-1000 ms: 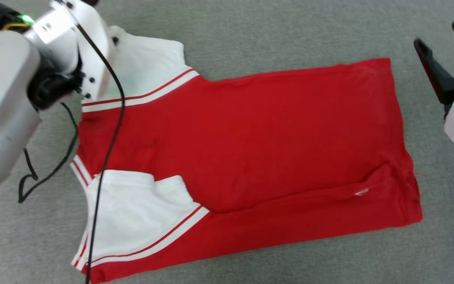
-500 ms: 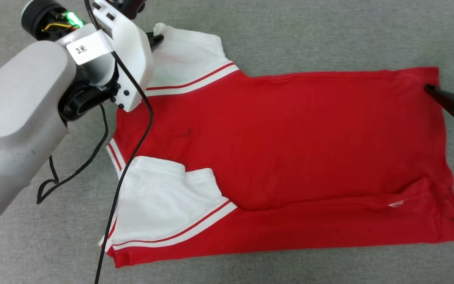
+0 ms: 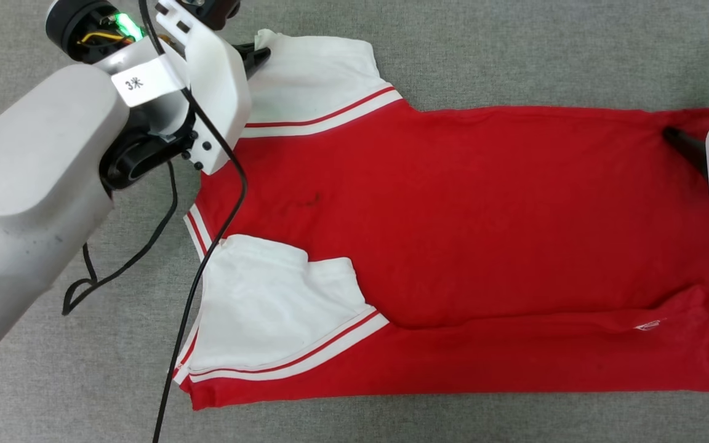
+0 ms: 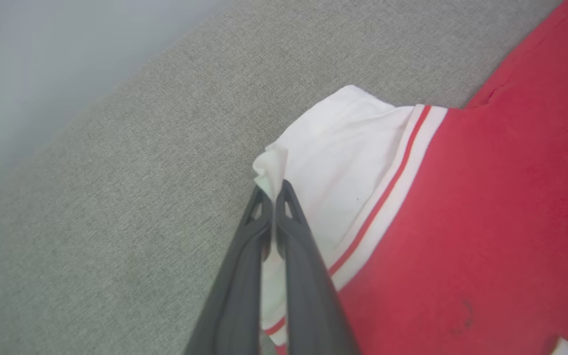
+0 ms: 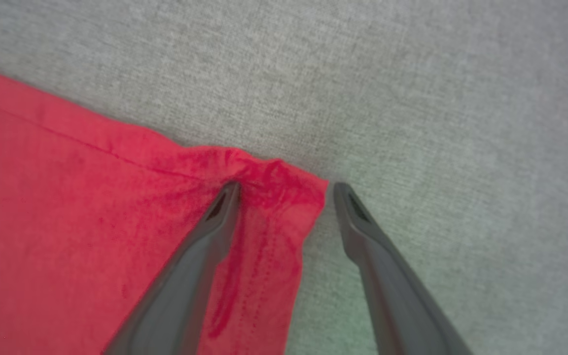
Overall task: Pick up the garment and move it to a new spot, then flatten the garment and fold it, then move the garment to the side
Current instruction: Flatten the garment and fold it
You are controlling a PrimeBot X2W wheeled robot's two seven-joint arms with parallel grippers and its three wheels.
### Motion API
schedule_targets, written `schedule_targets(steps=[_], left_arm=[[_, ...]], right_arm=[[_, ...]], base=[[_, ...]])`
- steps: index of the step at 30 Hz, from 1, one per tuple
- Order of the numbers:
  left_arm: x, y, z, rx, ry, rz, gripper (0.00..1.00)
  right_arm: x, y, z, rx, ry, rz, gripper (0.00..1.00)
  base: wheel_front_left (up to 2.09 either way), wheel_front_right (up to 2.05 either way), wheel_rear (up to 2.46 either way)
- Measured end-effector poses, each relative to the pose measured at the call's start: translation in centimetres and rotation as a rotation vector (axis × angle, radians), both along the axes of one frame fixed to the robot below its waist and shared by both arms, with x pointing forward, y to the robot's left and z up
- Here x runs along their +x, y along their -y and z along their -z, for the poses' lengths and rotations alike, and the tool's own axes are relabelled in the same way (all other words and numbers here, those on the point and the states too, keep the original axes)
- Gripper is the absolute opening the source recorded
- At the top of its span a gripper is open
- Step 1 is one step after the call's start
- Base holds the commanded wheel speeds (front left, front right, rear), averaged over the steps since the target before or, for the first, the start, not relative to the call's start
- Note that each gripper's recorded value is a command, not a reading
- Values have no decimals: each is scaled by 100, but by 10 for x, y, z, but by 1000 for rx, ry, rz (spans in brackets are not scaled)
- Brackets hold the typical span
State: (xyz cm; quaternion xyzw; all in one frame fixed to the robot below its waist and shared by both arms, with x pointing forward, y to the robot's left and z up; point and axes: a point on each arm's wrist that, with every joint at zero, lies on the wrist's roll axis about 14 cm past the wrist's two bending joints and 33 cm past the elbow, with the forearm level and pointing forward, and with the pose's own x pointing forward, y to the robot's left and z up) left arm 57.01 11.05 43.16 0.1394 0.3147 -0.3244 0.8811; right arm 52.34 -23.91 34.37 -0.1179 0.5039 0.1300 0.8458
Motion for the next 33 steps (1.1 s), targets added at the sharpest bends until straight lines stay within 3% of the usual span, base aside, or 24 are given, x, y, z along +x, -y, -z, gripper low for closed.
schedule_targets(steps=[1,2,10,16,33], left_arm=[[0,-1,-1,-1,3,-2,0],[1,-2,-3,-3,8,-5,0],[-1,-2,-24,-46,57,-27,0],[-27,-7,-40,-86,90,-49,0],[-127,-29,-54,-142,98,-141,0]], right_arm=[[0,0,-1,5,9,0,40],[0,0,-3,9,17,0,0],[7,-4,-32,61,190,-9,0],[6,0,-71,111,394,13,0],[-68,-11,-99,208,517,13,0]], base=[[0,0,0],[0,0,0],[0,0,0],[0,0,0],[0,0,0]])
